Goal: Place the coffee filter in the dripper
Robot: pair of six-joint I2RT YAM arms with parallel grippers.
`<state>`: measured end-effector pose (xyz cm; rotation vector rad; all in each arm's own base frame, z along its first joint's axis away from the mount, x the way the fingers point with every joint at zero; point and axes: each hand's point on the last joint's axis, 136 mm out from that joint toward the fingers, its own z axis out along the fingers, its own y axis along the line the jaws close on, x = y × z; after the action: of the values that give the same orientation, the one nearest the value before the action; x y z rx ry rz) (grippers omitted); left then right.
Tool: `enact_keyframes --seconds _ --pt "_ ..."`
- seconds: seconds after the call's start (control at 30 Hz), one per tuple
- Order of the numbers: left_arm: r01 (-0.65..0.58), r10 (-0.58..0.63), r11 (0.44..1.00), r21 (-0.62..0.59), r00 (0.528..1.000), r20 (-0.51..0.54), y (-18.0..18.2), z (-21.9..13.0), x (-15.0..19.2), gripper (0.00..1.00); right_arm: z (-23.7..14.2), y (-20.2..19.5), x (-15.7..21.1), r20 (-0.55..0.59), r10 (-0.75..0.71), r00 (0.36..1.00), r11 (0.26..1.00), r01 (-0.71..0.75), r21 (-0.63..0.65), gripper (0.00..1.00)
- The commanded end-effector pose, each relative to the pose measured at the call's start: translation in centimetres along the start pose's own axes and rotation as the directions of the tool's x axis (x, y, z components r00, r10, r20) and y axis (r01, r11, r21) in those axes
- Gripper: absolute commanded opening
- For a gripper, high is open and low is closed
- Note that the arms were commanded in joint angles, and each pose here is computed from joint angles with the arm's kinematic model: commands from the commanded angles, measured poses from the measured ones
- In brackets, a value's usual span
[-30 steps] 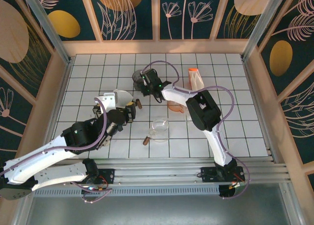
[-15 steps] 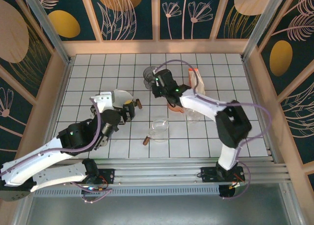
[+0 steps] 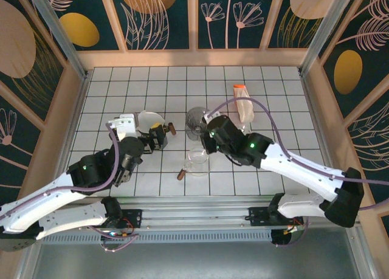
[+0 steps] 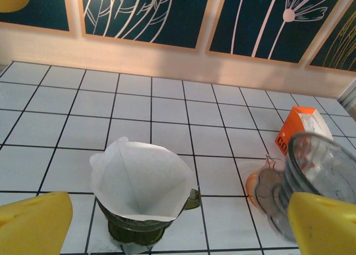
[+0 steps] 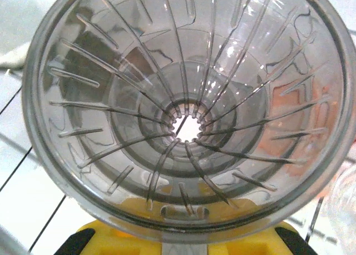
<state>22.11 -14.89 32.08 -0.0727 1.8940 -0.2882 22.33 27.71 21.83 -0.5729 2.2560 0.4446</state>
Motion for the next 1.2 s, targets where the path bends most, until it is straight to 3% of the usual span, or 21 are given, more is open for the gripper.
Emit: enact_keyframes --seconds 0.0,0.23,0.8,1.17 --pt "-0.014 0.014 1.000 -0.002 1.000 0.012 -0.4 0.3 0.0 0.99 -0.7 0.3 3.4 -0.082 0.023 0.996 1.000 -0.022 0.020 0.08" --pt "-0.010 0.010 1.000 0.007 1.000 -0.002 -0.7 0.4 0.4 0.99 0.2 2.0 6.1 -0.132 -0.007 0.991 1.000 0.007 0.001 0.08" --pt "-0.009 0.009 1.000 0.005 1.000 -0.009 -0.6 0.6 0.8 0.99 -0.9 2.0 7.8 -0.177 -0.018 0.984 0.999 0.026 0.044 0.09" --pt "-0.005 0.005 1.000 0.011 1.000 -0.011 -0.9 0.7 0.9 0.99 -1.7 2.5 5.6 -0.092 -0.038 0.995 0.997 0.044 0.065 0.10"
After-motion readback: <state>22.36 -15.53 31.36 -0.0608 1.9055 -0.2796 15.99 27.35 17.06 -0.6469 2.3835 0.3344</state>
